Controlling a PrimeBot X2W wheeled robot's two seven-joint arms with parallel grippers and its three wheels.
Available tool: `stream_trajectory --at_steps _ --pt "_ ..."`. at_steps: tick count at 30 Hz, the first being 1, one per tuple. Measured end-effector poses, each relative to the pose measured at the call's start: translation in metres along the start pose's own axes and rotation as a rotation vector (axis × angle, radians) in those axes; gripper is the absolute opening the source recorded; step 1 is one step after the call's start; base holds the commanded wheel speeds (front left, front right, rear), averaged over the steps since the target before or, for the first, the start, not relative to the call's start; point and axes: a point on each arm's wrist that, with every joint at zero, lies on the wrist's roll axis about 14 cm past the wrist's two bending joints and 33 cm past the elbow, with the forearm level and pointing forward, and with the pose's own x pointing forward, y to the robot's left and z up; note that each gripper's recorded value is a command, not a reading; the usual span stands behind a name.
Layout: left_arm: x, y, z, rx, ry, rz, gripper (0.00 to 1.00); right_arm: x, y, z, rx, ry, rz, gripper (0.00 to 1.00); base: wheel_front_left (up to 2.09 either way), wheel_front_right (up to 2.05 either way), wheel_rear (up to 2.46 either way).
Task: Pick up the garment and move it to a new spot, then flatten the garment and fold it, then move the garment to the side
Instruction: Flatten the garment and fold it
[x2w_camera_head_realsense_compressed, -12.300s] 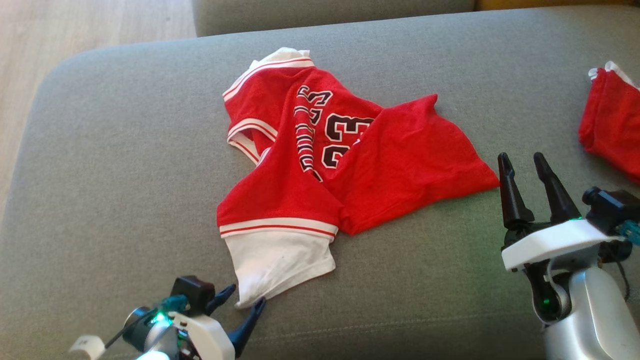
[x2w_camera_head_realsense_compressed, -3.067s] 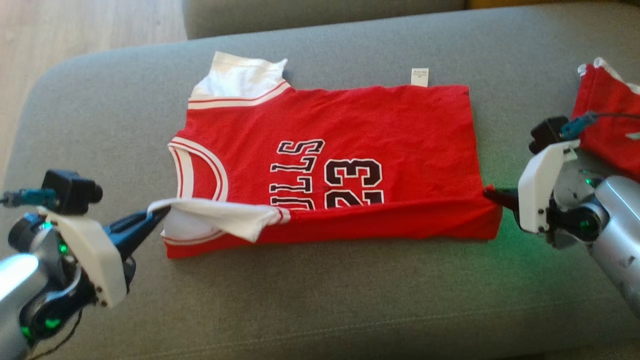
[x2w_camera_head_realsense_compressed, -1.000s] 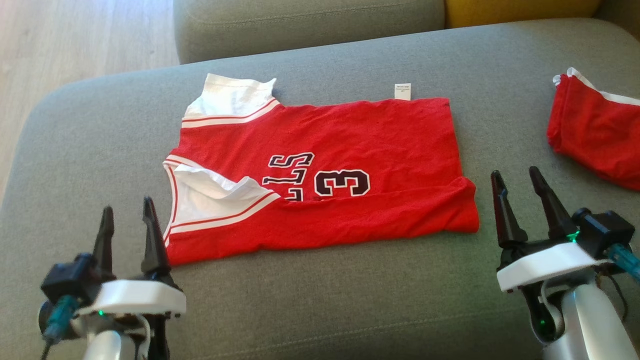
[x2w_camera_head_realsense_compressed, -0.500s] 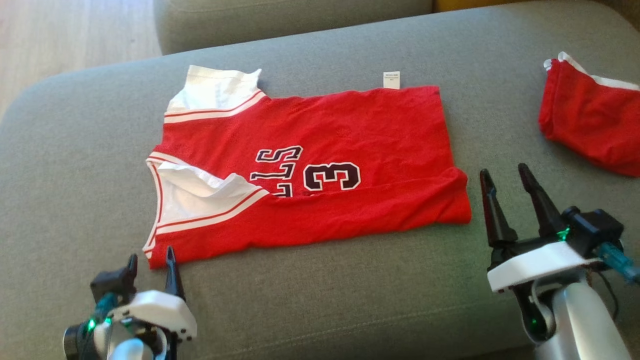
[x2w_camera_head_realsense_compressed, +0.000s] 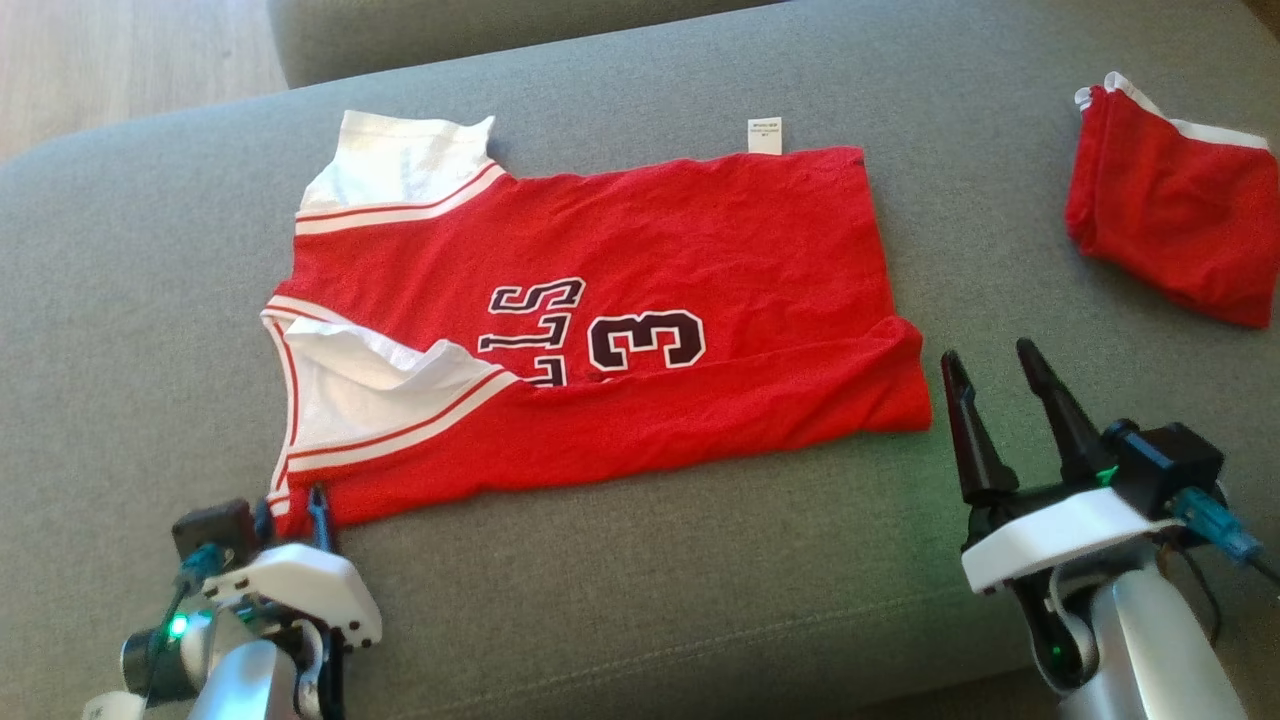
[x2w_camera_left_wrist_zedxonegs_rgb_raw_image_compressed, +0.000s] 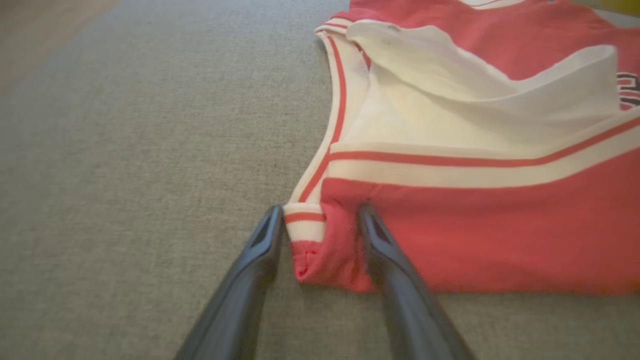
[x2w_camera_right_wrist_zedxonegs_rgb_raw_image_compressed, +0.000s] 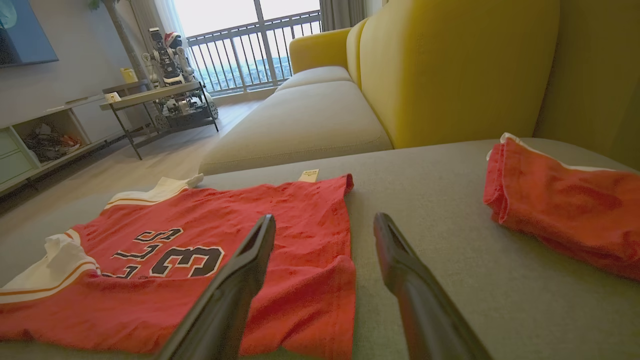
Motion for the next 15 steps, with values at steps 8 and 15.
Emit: stream_trajectory --at_steps 8,15 --pt "0.0 -0.005 0.006 -0.011 -0.017 -0.038 0.0 -0.008 -0.009 -0.045 0.095 0.163 -0.05 1.0 0.0 0.0 0.0" --pt "-0.003 0.001 0.037 -0.025 -0.13 -0.027 0.0 -0.005 -0.012 -0.081 0.266 0.278 -0.117 1.0 0.0 0.0 0.0"
